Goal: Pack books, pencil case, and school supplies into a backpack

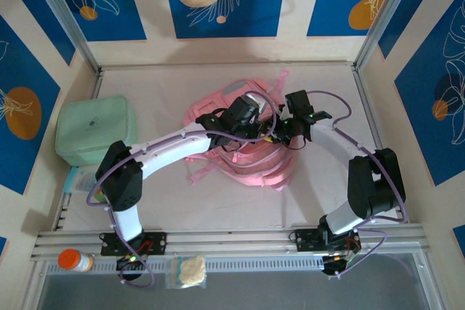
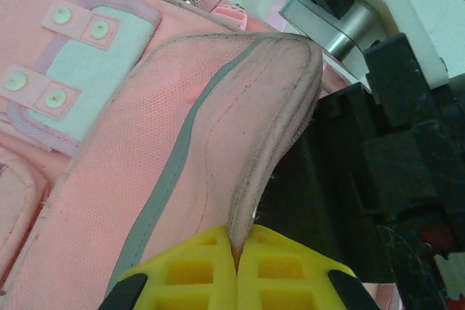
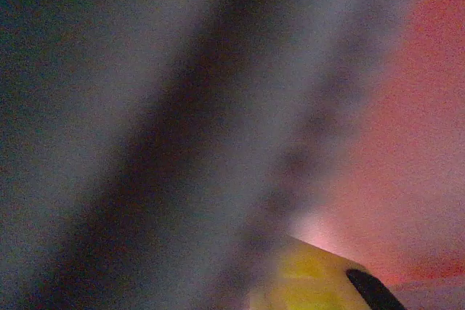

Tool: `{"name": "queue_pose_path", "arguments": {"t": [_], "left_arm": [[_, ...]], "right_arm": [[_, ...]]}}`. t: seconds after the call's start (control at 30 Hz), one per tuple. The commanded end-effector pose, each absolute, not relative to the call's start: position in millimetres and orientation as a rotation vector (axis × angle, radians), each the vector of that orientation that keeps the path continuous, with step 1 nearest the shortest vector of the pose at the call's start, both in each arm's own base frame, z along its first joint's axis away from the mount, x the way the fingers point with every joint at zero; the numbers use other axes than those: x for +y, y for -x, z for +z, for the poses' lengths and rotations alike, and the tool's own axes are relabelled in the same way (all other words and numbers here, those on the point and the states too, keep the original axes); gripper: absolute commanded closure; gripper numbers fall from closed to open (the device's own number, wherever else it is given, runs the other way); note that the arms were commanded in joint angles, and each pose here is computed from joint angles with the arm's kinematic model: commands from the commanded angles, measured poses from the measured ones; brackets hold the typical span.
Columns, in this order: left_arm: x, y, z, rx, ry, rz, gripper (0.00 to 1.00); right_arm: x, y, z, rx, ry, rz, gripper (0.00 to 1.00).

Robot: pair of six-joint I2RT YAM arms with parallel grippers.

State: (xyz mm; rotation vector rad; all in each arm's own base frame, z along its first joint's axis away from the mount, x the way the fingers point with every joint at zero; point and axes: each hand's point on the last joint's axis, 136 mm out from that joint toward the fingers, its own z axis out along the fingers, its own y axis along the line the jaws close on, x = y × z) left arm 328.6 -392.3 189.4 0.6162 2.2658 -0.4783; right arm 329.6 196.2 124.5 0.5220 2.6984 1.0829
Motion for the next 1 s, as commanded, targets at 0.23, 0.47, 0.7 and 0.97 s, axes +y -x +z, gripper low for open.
{"name": "queue_pose_path", "arguments": {"t": [0.23,0.47,0.7,0.97], "left_arm": [[-397.3,-313.0,219.8,2.24,-0.532,-0.697,0.78],[-352.8,-296.0,247.7,2.205,-0.447,-0.78,0.45],[-263.2,-309.5,203.0,2.311,-0.113,-0.839,0.4],[-249.9,-328.6,157.4,2.376,-0.009,-1.019,0.4]], "right_arm": [[172.0,-290.8,145.8,2.739,-0.36,0.991,0.8],[145.8,-270.6,142.4,2.784,-0.365,0.792,0.79],[140.3,-247.2,141.9,2.82,-0.31,0.591,0.74],[181.5,-224.6,137.9,2.833,-0.191,0.383,0.61]]}}
